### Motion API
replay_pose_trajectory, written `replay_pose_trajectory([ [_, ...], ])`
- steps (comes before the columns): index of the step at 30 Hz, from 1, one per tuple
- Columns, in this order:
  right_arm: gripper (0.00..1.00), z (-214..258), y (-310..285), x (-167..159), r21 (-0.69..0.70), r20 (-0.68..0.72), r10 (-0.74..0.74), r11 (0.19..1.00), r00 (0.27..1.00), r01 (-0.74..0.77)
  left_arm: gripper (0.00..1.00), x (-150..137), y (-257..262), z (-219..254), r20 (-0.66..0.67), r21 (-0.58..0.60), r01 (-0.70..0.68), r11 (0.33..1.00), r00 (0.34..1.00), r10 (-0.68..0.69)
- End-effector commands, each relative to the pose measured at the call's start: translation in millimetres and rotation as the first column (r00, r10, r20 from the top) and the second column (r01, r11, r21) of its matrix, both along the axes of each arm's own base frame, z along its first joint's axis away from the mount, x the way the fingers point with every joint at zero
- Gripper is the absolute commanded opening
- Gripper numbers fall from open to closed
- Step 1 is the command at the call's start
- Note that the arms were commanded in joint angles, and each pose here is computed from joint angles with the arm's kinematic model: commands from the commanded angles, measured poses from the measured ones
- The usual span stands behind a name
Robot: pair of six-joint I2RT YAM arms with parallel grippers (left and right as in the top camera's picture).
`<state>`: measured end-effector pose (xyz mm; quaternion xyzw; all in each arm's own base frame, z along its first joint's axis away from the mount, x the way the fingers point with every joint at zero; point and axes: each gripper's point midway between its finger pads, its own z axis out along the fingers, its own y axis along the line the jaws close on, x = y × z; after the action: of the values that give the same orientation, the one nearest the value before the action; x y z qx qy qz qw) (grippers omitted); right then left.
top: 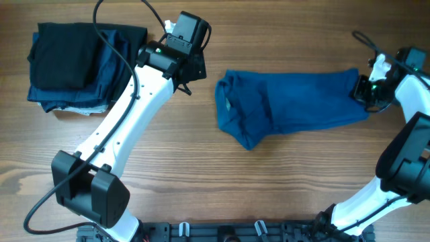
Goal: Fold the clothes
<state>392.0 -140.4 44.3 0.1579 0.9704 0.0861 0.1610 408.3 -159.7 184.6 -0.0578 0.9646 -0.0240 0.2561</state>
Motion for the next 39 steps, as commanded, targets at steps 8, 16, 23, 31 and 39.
replay_pose_trajectory([
  [8,0.04,90,-3,13,-0.02,0.061,0.019,1.0,0.998,-0.018,0.13,14,39,-4,-0.012,-0.01,-0.097,0.995,0.995,0.097],
  [16,0.04,131,34,28,-0.043,0.077,0.11,0.993,0.991,-0.107,0.17,19,76,-9,-0.033,-0.002,-0.172,0.985,0.985,0.172],
  [23,0.04,133,98,35,-0.023,0.061,0.225,0.974,0.973,-0.224,0.18,23,95,-25,-0.091,-0.039,-0.214,0.976,0.974,0.21],
  [31,0.05,126,180,29,0.006,0.013,0.335,0.942,0.942,-0.336,0.18,25,100,-31,-0.104,-0.032,-0.227,0.973,0.969,0.222],
  [39,0.04,99,255,18,0.003,-0.042,0.49,0.872,0.871,-0.49,0.19,25,100,-31,-0.104,-0.032,-0.227,0.973,0.969,0.222],
])
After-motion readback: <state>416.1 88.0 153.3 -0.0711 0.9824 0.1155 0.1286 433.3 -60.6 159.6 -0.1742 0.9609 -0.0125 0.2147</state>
